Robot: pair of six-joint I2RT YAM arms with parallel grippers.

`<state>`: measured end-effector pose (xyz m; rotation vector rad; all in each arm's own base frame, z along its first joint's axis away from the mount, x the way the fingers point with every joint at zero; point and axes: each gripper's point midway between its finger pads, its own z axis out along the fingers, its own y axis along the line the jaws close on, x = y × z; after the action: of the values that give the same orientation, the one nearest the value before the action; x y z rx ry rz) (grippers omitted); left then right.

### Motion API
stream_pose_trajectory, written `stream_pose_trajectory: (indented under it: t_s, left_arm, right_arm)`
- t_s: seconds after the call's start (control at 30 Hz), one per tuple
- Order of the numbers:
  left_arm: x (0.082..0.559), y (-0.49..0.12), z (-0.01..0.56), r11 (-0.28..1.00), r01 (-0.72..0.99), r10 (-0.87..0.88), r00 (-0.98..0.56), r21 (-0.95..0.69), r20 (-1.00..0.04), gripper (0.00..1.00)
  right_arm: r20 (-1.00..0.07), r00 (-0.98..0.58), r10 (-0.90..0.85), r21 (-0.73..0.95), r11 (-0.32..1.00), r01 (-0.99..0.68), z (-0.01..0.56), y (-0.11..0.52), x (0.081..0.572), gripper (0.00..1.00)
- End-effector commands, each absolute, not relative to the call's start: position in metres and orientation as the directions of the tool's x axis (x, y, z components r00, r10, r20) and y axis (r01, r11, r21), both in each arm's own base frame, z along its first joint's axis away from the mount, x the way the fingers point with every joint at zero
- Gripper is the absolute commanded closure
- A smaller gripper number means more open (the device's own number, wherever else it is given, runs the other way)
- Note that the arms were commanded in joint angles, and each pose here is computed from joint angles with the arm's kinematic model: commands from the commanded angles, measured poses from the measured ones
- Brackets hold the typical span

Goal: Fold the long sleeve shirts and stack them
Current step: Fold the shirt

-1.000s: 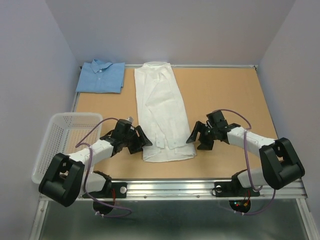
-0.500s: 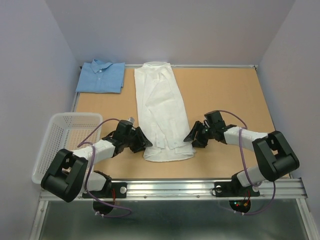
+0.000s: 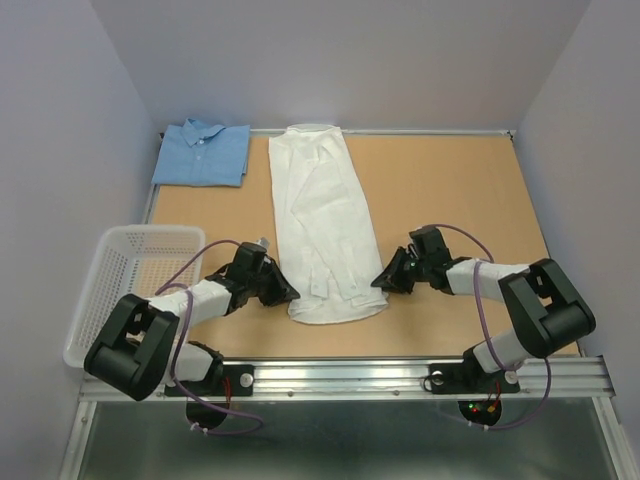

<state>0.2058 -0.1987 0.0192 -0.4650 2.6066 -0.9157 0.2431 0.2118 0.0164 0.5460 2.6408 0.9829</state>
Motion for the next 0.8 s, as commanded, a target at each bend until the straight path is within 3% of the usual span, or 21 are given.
stream_pose_trajectory:
  t_s: [0.0,0.03,0.07,0.2,0.53,0.77]
  left_arm:
    - [0.182,-0.185,0.0,0.789,-0.232,-0.38,-0.912,-0.57,-0.155,0.87]
    - [0.184,-0.186,0.008,0.791,-0.219,-0.375,-0.912,-0.571,-0.169,0.96]
    - [0.186,-0.186,0.013,0.795,-0.208,-0.367,-0.913,-0.57,-0.178,0.97]
    - [0.188,-0.184,0.036,0.813,-0.178,-0.339,-0.918,-0.554,-0.204,0.97]
    - [0.15,-0.191,0.039,0.795,-0.168,-0.26,-0.962,-0.583,-0.077,0.98]
    - [0.186,-0.204,0.083,0.787,-0.113,-0.265,-0.95,-0.607,-0.166,0.98]
  right_arm:
    - [-0.139,-0.897,0.419,0.47,0.825,0.313,-0.027,0.169,0.209,0.92]
    - [-0.14,-0.899,0.415,0.464,0.83,0.31,-0.022,0.169,0.209,0.95]
    - [-0.154,-0.901,0.406,0.473,0.831,0.294,-0.014,0.169,0.211,0.99]
    - [-0.145,-0.932,0.333,0.446,0.863,0.239,0.006,0.168,0.204,1.0]
    - [-0.091,-0.975,0.204,0.42,0.895,0.148,0.041,0.163,0.18,0.99]
    - [-0.143,-0.973,0.179,0.432,0.896,0.101,0.086,0.177,0.217,0.99]
